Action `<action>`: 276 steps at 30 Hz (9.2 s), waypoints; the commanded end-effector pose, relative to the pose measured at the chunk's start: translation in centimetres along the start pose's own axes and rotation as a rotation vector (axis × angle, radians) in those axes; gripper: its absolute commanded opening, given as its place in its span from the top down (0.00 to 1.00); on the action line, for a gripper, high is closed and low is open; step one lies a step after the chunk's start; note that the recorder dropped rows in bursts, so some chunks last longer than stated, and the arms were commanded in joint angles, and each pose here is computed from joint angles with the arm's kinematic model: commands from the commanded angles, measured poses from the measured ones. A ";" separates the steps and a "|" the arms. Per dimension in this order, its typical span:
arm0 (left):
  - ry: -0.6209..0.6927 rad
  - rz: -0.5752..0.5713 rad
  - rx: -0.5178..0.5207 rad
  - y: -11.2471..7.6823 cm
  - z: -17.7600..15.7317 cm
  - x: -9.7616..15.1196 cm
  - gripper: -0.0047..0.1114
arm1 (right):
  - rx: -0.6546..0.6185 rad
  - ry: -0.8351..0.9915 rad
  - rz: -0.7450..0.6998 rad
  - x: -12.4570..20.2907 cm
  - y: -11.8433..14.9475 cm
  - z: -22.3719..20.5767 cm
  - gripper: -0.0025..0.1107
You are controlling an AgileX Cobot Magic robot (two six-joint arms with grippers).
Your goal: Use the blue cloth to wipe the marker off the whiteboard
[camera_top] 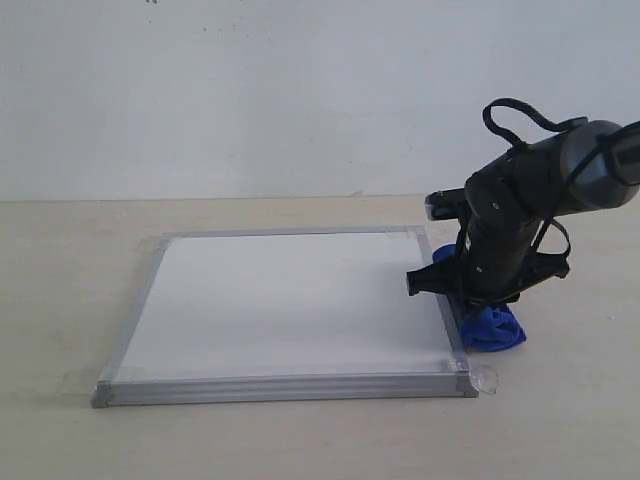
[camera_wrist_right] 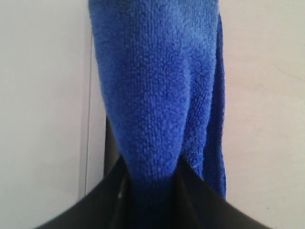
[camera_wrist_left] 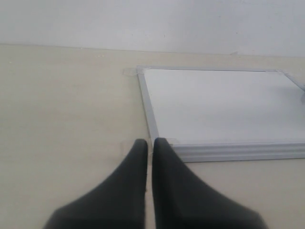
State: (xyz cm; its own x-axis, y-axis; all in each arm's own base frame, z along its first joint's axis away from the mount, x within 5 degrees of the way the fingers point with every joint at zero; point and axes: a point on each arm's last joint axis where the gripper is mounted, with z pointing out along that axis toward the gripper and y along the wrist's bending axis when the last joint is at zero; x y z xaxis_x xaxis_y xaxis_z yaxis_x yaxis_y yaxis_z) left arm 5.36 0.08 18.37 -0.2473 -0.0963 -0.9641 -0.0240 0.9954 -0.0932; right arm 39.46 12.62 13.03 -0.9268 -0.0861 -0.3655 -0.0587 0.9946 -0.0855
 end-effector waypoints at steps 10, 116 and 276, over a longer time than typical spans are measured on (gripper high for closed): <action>-0.001 0.004 0.005 0.0 0.0 0.1 0.93 | -0.033 -0.072 -0.002 -0.9 -0.1 -2.3 0.47; -0.001 0.004 0.005 0.0 0.0 0.1 0.93 | -0.366 -1.054 0.138 24.7 -10.0 -26.6 0.98; -0.003 0.004 0.005 0.0 0.0 0.1 0.93 | -0.037 -0.918 0.128 30.9 -11.0 -16.6 0.98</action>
State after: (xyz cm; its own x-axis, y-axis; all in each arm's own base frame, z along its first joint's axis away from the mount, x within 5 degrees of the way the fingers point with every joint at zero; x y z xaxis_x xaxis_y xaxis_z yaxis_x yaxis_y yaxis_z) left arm 5.37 0.08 18.39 -0.2456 -0.0963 -0.9646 -0.0237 0.9954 -0.0933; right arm 5.32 0.02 18.17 -0.2734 0.0340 -0.9613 -0.0107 0.9992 0.0384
